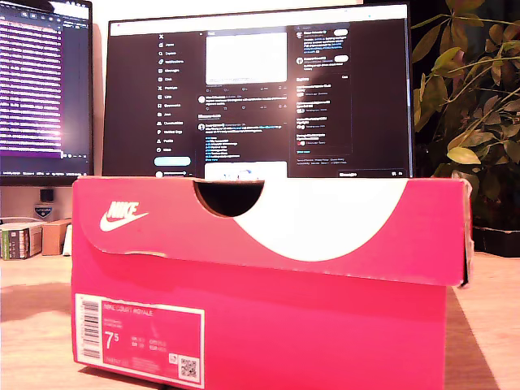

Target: Close the red shoebox by pushing the lid with your left arm and holding the box in place with your right arm

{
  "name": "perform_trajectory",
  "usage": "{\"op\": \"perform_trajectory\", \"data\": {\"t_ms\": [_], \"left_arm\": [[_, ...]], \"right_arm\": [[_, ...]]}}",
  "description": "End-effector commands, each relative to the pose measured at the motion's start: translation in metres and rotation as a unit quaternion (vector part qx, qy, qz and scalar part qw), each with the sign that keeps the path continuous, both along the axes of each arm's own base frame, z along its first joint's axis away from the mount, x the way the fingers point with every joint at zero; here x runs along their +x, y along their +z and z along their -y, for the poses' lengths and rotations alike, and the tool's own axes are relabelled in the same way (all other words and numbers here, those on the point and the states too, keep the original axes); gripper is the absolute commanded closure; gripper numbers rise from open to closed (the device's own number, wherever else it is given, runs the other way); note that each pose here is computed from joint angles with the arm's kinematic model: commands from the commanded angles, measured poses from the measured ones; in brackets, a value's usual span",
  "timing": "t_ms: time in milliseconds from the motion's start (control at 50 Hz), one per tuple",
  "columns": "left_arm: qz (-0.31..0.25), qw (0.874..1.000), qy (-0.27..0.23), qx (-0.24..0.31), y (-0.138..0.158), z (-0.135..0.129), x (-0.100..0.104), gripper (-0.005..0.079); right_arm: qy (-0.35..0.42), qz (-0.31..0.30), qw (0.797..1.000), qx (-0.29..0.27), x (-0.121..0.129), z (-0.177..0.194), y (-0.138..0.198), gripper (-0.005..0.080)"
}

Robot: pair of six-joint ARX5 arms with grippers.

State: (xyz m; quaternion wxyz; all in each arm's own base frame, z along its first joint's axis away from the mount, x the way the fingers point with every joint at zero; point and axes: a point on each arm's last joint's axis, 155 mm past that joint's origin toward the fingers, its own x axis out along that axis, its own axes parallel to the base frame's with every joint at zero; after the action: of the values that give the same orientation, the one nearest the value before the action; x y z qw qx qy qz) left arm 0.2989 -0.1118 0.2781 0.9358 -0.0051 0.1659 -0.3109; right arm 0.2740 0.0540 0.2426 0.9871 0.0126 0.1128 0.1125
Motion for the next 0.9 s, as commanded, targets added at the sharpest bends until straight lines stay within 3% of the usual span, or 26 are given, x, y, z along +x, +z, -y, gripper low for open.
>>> {"op": "perform_trajectory", "data": {"t_ms": [0, 300, 700, 880], "left_arm": [[0.002, 1.000, 0.015, -0.013, -0.004, -0.004, -0.005, 0.0761], [0.031, 0.997, 0.065, -0.017, -0.017, -0.020, -0.030, 0.0761], [0.095, 0.988, 0.121, -0.033, -0.031, -0.038, -0.065, 0.0761], [0.113, 0.984, 0.127, -0.048, -0.034, -0.039, -0.075, 0.0761]], "right_arm": [[-0.009, -0.012, 1.000, -0.001, -0.004, 0.004, -0.015, 0.0764], [-0.058, 0.010, 0.997, 0.043, -0.024, 0.021, -0.030, 0.0764], [-0.092, 0.068, 0.992, 0.044, -0.045, 0.038, -0.039, 0.0764], [-0.101, 0.051, 0.993, 0.022, -0.041, 0.041, -0.059, 0.0764]]}}
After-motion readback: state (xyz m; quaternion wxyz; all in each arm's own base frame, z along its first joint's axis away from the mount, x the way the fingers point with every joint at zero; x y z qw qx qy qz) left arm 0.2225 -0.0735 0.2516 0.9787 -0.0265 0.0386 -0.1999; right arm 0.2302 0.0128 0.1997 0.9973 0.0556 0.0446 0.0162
